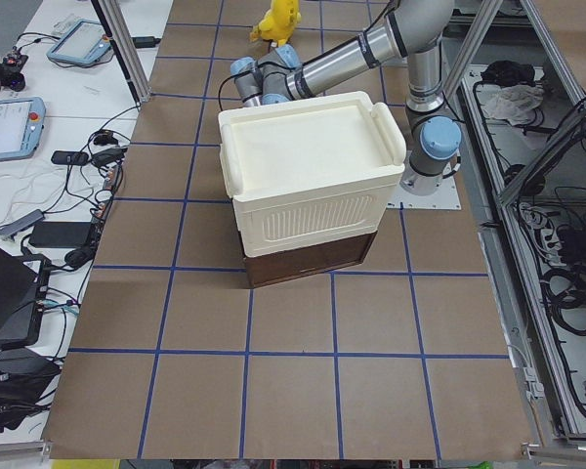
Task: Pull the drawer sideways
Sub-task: 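Close the left gripper around the white drawer handle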
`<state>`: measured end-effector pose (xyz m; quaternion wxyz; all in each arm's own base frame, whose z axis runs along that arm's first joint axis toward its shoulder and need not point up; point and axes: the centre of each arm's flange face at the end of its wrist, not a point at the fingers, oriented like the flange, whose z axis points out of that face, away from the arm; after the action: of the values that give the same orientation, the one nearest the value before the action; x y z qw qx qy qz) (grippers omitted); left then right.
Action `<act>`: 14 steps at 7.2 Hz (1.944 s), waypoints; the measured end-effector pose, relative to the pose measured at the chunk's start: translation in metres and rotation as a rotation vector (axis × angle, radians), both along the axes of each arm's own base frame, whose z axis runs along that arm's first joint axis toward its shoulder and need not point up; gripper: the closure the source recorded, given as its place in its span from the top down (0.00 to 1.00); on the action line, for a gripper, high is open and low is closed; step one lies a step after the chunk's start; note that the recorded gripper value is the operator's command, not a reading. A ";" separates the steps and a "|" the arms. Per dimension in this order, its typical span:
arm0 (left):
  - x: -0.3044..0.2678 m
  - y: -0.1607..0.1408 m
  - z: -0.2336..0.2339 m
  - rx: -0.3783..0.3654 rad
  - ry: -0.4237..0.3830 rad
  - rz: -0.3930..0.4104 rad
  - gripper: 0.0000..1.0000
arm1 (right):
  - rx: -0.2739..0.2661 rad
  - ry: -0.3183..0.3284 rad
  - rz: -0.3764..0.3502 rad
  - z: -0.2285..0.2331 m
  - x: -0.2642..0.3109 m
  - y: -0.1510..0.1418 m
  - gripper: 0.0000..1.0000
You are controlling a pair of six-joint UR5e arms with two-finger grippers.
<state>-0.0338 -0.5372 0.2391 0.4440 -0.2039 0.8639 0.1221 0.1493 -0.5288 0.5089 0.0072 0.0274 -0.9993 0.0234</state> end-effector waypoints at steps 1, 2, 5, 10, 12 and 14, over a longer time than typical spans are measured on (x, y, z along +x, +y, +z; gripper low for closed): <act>0.001 -0.001 0.002 -0.006 0.002 0.005 0.52 | 0.000 0.000 0.000 0.000 0.000 0.000 1.00; 0.002 -0.002 0.004 -0.015 0.003 0.008 0.48 | 0.000 0.000 0.000 0.000 0.000 0.000 1.00; 0.001 -0.004 0.006 -0.032 0.013 0.017 0.38 | 0.000 -0.001 0.001 0.000 0.000 0.000 1.00; 0.000 -0.002 0.008 -0.028 0.021 0.021 0.04 | 0.000 0.000 0.000 0.000 0.000 0.000 1.00; 0.000 -0.001 0.012 -0.030 0.021 0.022 0.00 | 0.000 0.000 0.001 0.000 0.000 0.000 1.00; 0.000 0.000 0.017 -0.035 0.021 0.021 0.00 | 0.000 0.000 0.001 0.000 0.000 0.000 1.00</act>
<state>-0.0337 -0.5371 0.2565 0.4301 -0.2195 0.8683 0.1137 0.1493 -0.5288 0.5090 0.0070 0.0277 -0.9993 0.0234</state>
